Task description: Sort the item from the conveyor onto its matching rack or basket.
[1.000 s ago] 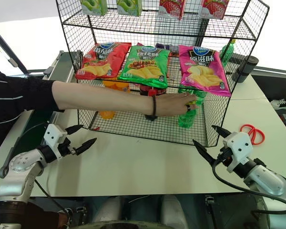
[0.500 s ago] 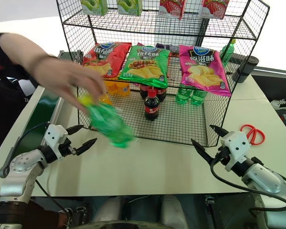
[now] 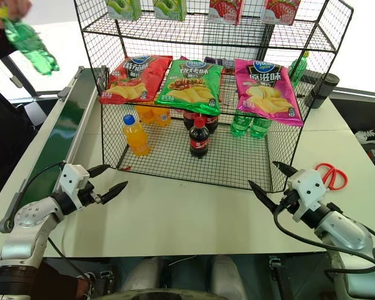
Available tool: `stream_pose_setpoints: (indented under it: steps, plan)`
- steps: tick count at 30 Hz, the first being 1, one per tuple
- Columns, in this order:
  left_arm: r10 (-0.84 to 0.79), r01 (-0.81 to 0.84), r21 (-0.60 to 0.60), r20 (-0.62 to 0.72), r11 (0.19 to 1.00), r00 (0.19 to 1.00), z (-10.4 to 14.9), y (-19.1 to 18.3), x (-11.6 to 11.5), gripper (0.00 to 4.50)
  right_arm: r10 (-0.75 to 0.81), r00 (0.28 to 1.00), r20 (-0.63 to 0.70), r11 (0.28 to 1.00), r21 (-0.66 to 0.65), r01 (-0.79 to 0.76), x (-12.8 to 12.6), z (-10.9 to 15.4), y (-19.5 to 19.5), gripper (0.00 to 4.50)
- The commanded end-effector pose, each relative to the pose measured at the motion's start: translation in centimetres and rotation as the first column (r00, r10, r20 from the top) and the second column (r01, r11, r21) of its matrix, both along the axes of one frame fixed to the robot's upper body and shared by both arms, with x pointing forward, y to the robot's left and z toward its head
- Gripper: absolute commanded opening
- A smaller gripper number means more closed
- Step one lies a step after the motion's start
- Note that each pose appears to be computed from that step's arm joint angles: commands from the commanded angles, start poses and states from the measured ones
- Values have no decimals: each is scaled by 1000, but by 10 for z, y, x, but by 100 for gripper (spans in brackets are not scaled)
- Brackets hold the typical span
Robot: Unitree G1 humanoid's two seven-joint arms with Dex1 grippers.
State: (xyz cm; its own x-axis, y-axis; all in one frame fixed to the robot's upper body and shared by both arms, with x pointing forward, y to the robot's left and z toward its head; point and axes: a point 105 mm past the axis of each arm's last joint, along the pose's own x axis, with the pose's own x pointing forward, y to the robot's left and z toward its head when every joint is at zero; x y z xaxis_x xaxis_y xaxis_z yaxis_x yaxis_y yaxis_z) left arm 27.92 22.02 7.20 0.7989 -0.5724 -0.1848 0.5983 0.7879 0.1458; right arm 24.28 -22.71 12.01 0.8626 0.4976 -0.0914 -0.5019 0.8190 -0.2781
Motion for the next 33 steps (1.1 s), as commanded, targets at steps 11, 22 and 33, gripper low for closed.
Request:
stream_pose_setpoints:
  steps: [11, 22, 33]
  plan:
    - [371, -331, -272, 110, 904, 922, 62, 74, 16, 450, 118, 992, 46, 993, 19, -119, 11, 17, 31, 446]
    - [662, -618, -261, 134, 742, 738, 52, 124, 24, 450, 333, 941, 61, 934, 114, -338, 11, 20, 98, 446]
    - [771, -720, -275, 203, 637, 604, 50, 138, 27, 450, 426, 905, 16, 887, 191, -421, -2, 9, 150, 446]
